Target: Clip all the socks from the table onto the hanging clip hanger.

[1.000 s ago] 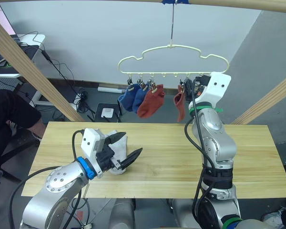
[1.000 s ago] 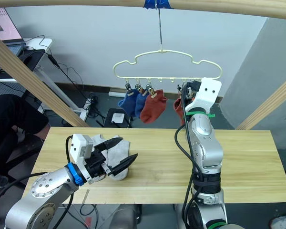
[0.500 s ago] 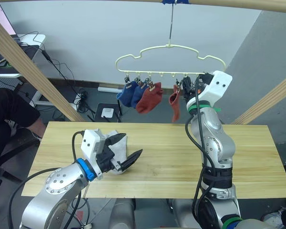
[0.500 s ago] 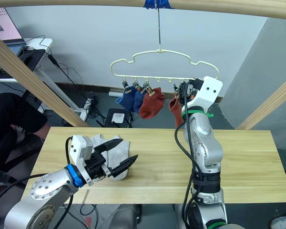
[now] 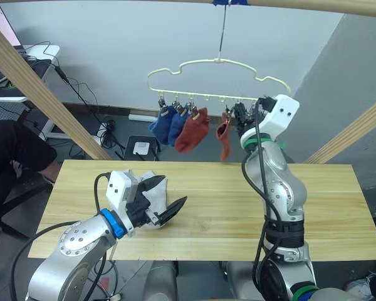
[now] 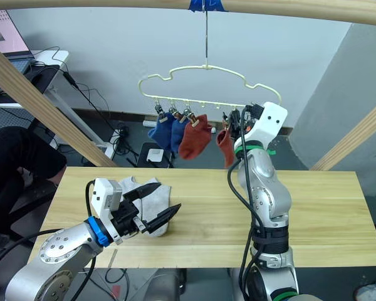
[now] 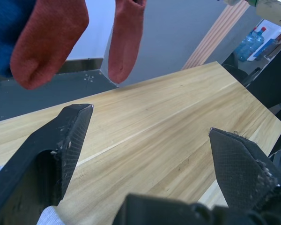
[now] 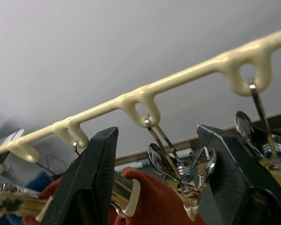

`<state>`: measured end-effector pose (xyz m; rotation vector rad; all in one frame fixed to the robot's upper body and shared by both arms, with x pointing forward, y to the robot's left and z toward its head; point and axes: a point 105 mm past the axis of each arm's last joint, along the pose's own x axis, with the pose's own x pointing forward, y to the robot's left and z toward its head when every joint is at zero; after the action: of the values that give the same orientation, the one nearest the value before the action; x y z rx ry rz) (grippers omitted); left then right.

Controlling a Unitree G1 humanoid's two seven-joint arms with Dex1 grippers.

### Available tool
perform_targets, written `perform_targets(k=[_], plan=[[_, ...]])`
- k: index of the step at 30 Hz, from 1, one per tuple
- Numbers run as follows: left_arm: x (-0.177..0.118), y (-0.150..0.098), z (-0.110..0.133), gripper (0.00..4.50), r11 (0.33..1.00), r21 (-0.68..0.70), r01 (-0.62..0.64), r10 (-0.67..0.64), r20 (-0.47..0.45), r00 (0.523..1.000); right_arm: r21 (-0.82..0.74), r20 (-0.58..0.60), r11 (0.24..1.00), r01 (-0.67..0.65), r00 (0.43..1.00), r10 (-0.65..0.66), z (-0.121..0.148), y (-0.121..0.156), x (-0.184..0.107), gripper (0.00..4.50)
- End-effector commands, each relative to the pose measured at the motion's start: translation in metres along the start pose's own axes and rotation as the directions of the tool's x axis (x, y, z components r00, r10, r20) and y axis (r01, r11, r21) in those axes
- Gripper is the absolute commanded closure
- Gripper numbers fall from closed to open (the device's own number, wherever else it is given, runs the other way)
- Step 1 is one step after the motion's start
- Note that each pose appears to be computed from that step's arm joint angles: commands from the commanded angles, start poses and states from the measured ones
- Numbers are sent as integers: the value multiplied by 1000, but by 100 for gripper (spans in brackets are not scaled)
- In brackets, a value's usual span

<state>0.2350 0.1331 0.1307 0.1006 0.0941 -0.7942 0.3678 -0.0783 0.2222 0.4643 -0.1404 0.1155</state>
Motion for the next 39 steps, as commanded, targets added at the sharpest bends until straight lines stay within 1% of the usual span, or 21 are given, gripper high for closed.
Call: perform_targets(k=[1,6,15,27,34,39], plan=[[-2,-5,13,0,999,43,8,-9,41,999,27,55,999,-30,998,29,14,15,-11,172],[0,-5,13,0,999,42,17,-19,43,999,-17,64,1000,-13,998,14,17,13,-15,172],[1,-5,14,0,999,44,24,-26,44,999,-43,54,999,33,998,-31,15,4,-18,172],[1,-4,14,0,999,46,24,-26,43,999,-41,55,999,24,998,-21,15,8,-17,172],[1,-3,14,0,999,47,21,-23,42,999,-52,37,997,57,998,-55,9,3,-16,172],[1,-4,14,0,999,45,21,-23,42,999,-55,46,998,38,998,-36,11,8,-15,172]])
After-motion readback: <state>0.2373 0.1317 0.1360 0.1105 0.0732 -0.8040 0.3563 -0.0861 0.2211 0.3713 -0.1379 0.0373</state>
